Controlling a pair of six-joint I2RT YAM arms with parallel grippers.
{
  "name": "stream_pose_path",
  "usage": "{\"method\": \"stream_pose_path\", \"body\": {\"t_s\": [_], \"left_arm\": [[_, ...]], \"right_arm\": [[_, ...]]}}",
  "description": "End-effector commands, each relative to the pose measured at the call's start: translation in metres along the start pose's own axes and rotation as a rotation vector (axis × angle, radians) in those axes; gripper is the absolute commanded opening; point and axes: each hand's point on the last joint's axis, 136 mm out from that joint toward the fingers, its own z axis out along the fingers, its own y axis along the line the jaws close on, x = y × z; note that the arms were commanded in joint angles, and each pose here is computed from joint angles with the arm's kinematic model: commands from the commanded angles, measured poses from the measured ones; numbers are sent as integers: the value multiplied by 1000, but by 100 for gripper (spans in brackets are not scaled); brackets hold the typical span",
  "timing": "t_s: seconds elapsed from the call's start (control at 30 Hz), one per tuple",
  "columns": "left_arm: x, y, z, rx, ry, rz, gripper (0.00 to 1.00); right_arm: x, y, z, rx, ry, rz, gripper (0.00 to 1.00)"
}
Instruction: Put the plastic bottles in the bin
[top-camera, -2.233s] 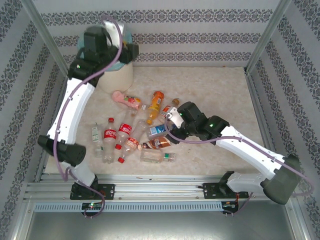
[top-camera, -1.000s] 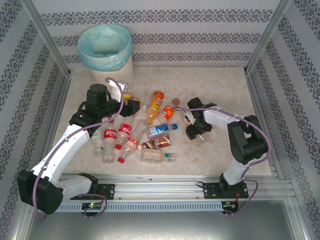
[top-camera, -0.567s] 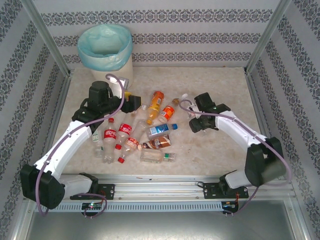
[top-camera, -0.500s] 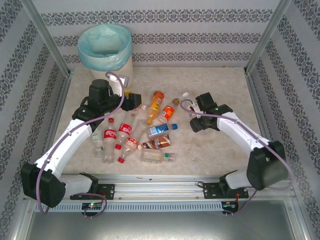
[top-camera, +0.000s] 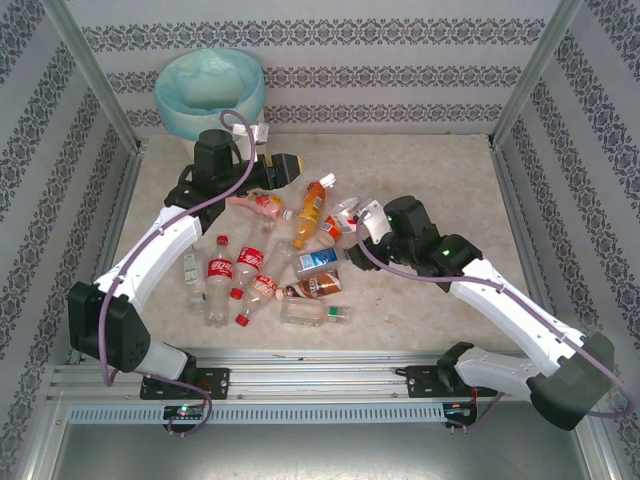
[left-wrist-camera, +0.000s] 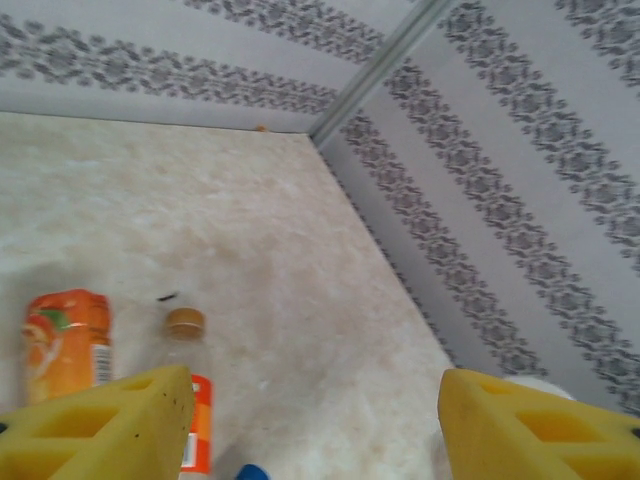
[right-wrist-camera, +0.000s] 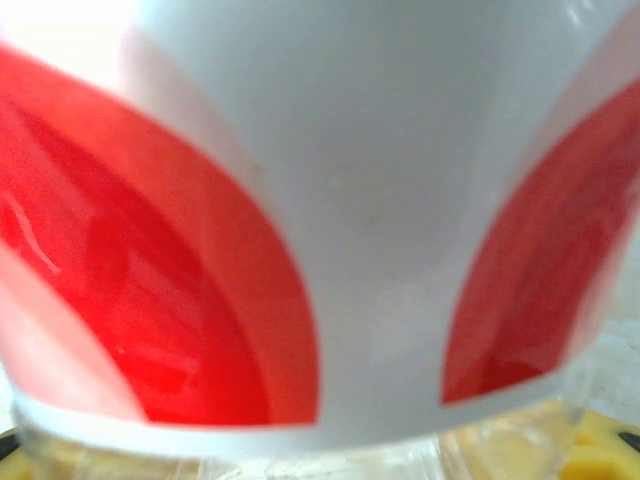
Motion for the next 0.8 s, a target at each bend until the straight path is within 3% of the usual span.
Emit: {"method": "stream_pose_path", "body": {"t_s": [0.0, 0.47, 0.77], "left_arm": [[-4, -38, -3, 178, -7, -10, 66], [31, -37, -2, 205, 109, -15, 66], [39, -46, -3, 267, 141, -18, 58]], "right_arm": [[-21, 18, 1, -69, -50, -18, 58], [-32, 43, 16, -135, -46, -38, 58], [-36, 47, 21, -145, -44, -41, 58]]}}
